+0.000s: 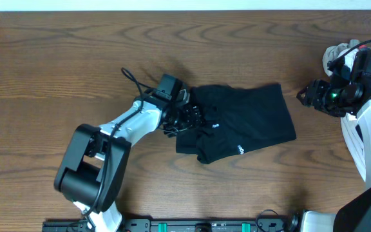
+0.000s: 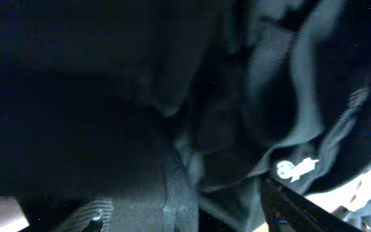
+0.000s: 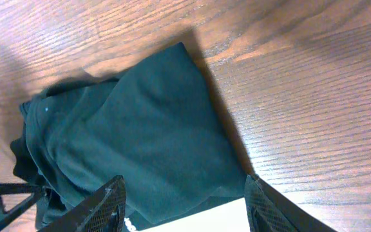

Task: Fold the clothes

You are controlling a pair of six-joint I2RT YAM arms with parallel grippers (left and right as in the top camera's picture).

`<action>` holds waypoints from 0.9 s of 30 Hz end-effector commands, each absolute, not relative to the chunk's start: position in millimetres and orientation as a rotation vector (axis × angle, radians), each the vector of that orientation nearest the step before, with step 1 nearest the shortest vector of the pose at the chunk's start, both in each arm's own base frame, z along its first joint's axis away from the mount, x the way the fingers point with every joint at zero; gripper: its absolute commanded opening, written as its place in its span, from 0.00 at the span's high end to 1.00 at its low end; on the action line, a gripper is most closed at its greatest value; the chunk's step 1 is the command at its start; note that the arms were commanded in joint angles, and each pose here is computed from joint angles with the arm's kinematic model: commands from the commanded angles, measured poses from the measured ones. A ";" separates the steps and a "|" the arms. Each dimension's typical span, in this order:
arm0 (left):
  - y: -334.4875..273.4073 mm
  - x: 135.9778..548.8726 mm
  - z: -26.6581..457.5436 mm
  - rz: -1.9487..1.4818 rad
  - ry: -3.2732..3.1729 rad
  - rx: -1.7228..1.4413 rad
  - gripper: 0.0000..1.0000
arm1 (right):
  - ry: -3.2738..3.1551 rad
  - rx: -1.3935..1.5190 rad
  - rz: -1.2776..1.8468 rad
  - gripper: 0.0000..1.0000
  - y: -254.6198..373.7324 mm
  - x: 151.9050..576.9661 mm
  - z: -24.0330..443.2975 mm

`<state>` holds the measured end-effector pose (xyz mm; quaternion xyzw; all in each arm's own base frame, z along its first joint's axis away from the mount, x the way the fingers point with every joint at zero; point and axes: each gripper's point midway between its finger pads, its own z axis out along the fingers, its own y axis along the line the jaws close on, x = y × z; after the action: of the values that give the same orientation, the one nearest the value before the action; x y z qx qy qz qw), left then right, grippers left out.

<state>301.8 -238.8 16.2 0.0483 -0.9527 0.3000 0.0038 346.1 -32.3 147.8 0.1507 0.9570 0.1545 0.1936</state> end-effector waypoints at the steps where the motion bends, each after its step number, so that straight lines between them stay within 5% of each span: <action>1: -247.0 280.4 -18.8 0.860 -2.902 0.159 0.37 | 2.657 0.393 0.425 0.42 -34.4 349.3 157.9; 4: -247.6 278.7 -23.0 0.853 -2.898 0.147 0.67 | 2.657 0.393 0.425 0.42 -34.4 349.2 157.8; 9: -251.0 277.3 -15.9 0.913 -2.908 -0.020 0.94 | 2.657 0.393 0.425 0.42 -34.4 349.3 157.9; 27: -123.8 316.2 103.7 0.938 -3.155 0.019 0.94 | 2.660 0.395 0.426 0.41 -34.2 348.5 157.5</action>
<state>307.7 -140.6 93.5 0.0301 -0.9523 0.3013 -0.0376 345.7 -32.3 147.6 0.1509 0.9572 0.1546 0.1927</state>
